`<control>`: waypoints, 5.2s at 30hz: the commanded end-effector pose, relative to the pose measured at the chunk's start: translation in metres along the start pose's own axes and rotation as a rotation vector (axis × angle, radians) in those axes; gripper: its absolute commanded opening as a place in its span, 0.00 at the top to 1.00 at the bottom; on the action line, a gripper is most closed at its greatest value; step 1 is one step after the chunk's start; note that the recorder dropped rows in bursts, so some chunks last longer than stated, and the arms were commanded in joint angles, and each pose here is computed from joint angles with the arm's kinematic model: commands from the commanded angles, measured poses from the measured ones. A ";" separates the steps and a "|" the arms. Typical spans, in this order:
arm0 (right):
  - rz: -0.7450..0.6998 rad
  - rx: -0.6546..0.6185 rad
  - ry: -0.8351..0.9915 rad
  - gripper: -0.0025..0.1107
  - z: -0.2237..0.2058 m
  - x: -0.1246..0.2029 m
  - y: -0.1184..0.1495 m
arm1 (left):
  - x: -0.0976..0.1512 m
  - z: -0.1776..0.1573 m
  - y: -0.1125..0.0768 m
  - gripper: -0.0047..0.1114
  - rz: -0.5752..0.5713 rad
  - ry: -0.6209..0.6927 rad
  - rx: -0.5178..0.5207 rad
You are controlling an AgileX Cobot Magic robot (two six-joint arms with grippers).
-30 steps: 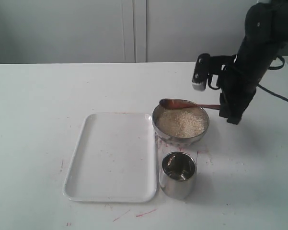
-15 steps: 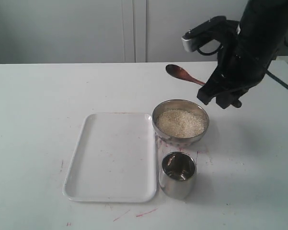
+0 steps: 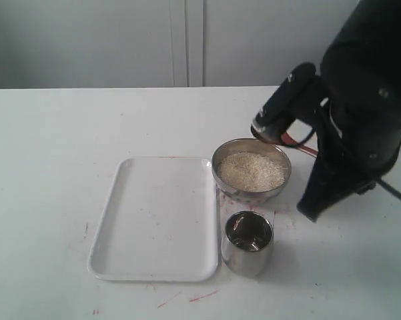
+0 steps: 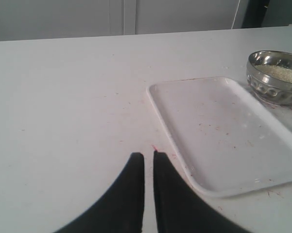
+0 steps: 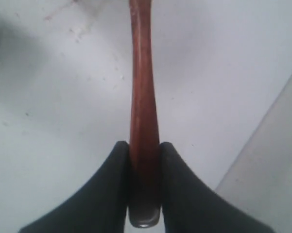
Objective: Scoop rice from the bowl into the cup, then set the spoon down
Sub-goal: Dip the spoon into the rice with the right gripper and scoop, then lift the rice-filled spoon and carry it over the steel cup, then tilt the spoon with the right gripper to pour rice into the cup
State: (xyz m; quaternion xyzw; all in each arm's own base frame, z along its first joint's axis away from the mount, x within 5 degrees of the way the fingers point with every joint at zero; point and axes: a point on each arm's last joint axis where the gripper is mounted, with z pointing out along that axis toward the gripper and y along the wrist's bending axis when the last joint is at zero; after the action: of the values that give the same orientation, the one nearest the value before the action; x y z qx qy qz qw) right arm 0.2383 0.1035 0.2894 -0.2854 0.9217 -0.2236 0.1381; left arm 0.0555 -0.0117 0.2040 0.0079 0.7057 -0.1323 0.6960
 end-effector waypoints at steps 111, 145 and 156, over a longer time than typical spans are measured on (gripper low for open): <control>-0.037 -0.256 -0.123 0.98 0.024 -0.006 -0.045 | -0.002 0.000 0.000 0.84 -0.012 -0.008 0.003; -0.070 -0.301 -0.164 0.98 -0.046 0.084 0.055 | -0.002 0.000 0.000 0.84 -0.012 -0.008 0.003; -0.186 -0.116 -0.122 0.98 -0.021 0.092 0.050 | -0.002 0.000 0.000 0.84 -0.012 -0.008 0.003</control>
State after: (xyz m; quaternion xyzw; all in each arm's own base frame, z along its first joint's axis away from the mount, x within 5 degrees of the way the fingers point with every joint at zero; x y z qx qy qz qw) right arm 0.1324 0.0965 0.2713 -0.3830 0.8994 -0.1470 0.1509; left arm 0.0555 -0.0117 0.2040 0.0079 0.7057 -0.1323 0.6960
